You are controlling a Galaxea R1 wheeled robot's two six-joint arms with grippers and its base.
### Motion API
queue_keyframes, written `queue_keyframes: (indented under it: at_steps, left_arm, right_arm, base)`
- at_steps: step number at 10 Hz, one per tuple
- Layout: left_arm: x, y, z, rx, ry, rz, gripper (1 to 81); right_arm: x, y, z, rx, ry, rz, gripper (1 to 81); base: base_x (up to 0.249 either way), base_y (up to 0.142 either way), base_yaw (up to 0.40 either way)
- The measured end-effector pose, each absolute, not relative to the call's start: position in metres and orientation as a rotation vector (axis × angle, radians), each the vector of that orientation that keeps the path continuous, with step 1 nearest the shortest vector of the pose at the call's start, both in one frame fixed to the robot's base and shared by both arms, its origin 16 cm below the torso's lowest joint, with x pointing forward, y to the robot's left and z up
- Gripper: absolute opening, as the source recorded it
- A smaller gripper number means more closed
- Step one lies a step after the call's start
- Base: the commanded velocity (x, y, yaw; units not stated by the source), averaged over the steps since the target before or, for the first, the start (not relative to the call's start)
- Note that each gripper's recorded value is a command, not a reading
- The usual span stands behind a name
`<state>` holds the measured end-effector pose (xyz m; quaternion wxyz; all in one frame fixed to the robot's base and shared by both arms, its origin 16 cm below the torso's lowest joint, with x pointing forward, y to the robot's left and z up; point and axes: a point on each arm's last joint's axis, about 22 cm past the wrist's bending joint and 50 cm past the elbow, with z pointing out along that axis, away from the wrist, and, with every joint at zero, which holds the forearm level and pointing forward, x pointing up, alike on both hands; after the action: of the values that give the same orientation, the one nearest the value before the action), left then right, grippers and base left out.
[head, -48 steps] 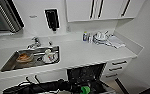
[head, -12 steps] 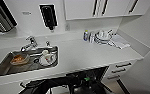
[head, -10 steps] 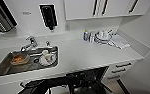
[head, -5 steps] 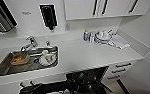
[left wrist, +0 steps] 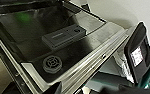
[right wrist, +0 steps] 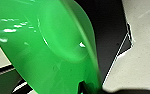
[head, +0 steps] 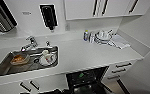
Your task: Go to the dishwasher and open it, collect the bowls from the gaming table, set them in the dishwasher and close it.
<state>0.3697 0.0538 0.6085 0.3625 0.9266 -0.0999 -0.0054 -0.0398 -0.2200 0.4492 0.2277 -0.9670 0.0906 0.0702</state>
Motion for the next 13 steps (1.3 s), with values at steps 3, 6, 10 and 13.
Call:
queue_keyframes:
  at_steps: [3, 6, 10, 13]
  left_arm:
    - [0.351, 0.051, 0.633, 2.305, -0.273, 0.016, 81.1]
    - [0.302, 0.105, 0.61, 2.348, -0.181, -0.03, 81.1]
    - [0.24, 0.128, 0.597, 2.34, -0.111, -0.039, 81.1]
    - [0.194, 0.136, 0.583, 2.339, -0.072, -0.043, 81.1]
  right_arm:
    - [-0.04, -0.233, 0.465, -2.635, 0.247, 0.186, 1.0]
    - [-0.023, -0.256, 0.484, -2.609, 0.259, 0.137, 1.0]
    - [0.011, -0.264, 0.511, -2.554, 0.273, 0.092, 1.0]
    - [0.037, -0.282, 0.533, -2.533, 0.298, 0.065, 1.0]
  base:
    - [0.0, 0.0, 0.0]
    - [0.0, 0.0, 0.0]
    - [0.0, 0.0, 0.0]
    - [0.0, 0.0, 0.0]
